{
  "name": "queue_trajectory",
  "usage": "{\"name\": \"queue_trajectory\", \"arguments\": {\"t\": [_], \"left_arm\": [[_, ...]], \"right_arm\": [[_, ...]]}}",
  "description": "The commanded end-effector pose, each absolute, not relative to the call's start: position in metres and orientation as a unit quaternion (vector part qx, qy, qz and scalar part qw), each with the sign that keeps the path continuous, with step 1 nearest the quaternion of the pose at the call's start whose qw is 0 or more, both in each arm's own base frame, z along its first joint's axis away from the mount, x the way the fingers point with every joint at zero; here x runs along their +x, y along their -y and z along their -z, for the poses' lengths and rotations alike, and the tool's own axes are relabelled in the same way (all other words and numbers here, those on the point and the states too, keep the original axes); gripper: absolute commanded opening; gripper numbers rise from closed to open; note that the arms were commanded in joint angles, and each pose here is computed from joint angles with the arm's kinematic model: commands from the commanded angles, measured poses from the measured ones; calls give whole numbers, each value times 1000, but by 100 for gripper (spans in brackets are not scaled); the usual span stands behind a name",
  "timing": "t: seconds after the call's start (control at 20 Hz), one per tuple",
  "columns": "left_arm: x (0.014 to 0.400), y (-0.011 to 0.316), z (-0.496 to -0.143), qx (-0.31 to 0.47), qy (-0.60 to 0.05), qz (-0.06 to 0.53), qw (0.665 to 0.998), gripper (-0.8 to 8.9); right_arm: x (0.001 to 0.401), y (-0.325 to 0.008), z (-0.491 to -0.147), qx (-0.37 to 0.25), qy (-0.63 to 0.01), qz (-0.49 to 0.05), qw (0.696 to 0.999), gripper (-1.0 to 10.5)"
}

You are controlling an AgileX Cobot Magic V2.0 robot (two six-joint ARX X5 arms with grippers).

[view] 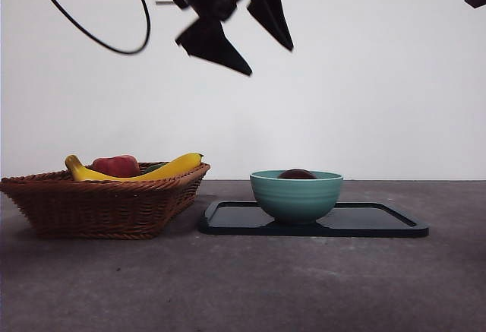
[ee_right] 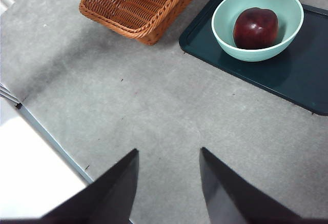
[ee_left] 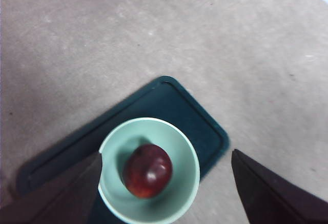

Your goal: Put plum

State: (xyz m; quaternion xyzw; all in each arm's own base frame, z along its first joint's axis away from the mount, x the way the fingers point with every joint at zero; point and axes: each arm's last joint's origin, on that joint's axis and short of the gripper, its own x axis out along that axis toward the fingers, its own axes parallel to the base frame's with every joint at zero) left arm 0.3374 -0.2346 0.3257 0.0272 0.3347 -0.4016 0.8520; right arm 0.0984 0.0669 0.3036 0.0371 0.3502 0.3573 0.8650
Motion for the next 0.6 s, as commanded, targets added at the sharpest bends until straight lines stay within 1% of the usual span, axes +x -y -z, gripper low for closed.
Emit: {"name": "queue_trajectory", "arguments": {"t": [0.05,0.15,0.35,0.6], "left_arm": [[347,251,-311,36,-337,408,848,406],[351,260,-295,54,-344,403,846,406],[353,281,-271,96,-338,395,849,406],[358,298,-239,115,-353,397,840,406]], "right_arm": [[98,-68,-305,41,-351,-360,863,190],[98,-68,-305,41,-354,-359,863,190],[98,-67,-304,40,-357,-358,862,190],[96,-67,-302,39,-370,-354,858,190]]}}
